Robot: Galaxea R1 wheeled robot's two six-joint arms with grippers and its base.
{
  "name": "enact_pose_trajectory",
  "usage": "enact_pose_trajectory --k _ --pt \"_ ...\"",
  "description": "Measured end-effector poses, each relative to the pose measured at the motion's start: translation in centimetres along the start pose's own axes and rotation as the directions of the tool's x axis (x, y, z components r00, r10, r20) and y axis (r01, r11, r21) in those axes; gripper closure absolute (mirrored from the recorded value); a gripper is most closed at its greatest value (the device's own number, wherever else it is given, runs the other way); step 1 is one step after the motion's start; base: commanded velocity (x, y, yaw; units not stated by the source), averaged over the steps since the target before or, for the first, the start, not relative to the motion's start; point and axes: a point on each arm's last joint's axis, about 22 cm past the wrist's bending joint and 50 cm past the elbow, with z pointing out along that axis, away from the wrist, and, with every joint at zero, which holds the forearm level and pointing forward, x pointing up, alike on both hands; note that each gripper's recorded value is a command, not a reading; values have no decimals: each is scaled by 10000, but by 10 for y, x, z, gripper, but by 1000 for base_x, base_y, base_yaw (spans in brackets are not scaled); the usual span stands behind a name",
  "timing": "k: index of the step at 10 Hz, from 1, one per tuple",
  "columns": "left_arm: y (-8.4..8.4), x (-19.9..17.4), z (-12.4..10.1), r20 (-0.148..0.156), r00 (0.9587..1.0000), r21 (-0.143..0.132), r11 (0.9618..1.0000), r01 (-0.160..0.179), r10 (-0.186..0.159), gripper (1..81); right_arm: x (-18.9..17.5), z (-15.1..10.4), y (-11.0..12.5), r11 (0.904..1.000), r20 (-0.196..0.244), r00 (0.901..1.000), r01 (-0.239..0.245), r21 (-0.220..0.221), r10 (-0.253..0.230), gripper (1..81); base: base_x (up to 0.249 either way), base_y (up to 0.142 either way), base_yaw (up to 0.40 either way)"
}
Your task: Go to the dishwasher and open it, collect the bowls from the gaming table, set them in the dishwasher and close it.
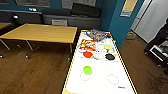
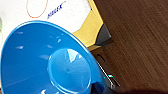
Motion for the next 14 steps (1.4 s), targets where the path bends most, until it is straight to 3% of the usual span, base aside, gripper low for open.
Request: enact_pose_trajectory --k 1,3,4,5,7,8,9,11,12,14 --pt "-2 0 0 4 10000 19 10000 -3 3 10 -20 -7 13 9997 316 9995 48 -238 -40 811 0 0 0" --pt "0 0 0 -4 10000 -9 10000 0 0 10 -68 -13 20 9979 1077 9922 640 -90 -627 811 0 0 0" --pt "2 1 0 -9 10000 -95 10000 12 -12 10 -91 -21 36 9945 1497 9841 1008 -272 -957 811 0 0 0" --pt "7 1 -1 -6 10000 -261 9996 45 -45 10 -108 -26 44 9945 1711 9806 1014 -277 -952 811 0 0 0" --pt "17 2 -6 -15 9999 -742 9972 133 -135 10 -129 -28 53 9991 1400 9894 399 -122 -378 811 0 0 0" --pt "23 6 -11 -41 9998 -1084 9939 181 -186 10 -144 -26 64 9995 1359 9905 246 -177 -220 811 0 0 0" --pt "30 13 -17 -115 9997 -1482 9887 218 -237 10 -163 -19 70 9998 1415 9898 158 -106 -141 811 0 0 0" --pt "42 29 -39 -228 9991 -2327 9721 291 -353 10 -192 8 80 9998 1359 9906 141 107 -154 811 0 0 0" --pt "48 36 -55 -267 9987 -2762 9605 344 -434 10 -207 19 86 9996 1239 9921 184 198 -207 811 0 0 0" --pt "54 55 -91 -406 9978 -3473 9371 356 -530 10 -243 31 89 9989 1407 9894 321 349 -367 811 0 0 0"
